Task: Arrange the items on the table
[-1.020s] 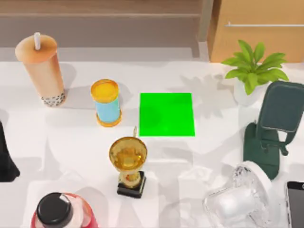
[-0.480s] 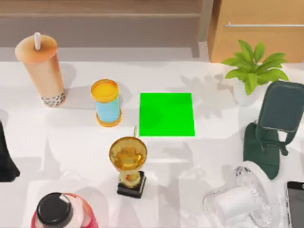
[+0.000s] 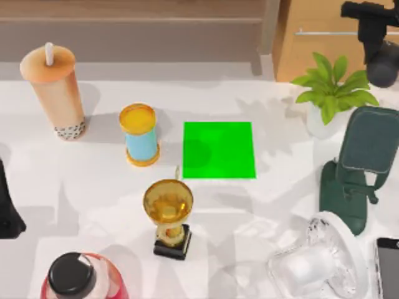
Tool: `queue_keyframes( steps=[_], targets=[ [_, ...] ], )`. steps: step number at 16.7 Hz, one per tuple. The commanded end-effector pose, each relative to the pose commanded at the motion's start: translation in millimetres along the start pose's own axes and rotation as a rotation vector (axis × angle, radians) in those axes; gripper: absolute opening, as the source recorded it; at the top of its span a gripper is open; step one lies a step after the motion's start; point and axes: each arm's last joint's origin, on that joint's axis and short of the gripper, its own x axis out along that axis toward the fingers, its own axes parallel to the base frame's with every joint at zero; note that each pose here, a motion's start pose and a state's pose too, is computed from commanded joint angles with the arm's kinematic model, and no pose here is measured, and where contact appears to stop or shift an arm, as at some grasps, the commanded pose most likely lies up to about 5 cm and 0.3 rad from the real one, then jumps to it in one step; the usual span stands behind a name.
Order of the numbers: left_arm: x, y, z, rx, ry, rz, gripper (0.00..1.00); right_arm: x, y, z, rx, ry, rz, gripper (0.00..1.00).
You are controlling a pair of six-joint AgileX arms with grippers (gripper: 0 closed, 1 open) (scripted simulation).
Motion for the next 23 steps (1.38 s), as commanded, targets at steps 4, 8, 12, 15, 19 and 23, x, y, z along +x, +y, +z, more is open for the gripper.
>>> queue_keyframes(
  steps=[4,8,12,15,19,23],
  targets=[
    [0.0,0.0,0.0,0.000,0.000,0.000,1.00,14.4,90.4,5.8,-0.114,-0.005,0.055,0.00],
    [0.0,0.0,0.0,0.000,0.000,0.000,1.00,54.6,160.7,-9.0,-0.188,0.041,0.061,0.00],
    [0.0,0.0,0.0,0.000,0.000,0.000,1.00,118.3,195.8,-27.5,-0.211,0.133,-0.004,0.00],
    [0.0,0.0,0.0,0.000,0.000,0.000,1.00,158.4,204.6,-39.0,-0.214,0.193,-0.059,0.00],
    [0.0,0.0,0.0,0.000,0.000,0.000,1.00,171.2,207.0,-43.7,-0.216,0.213,-0.077,0.00],
    [0.0,0.0,0.0,0.000,0.000,0.000,1.00,174.6,204.8,-42.0,-0.208,0.219,-0.080,0.00]
  ],
)
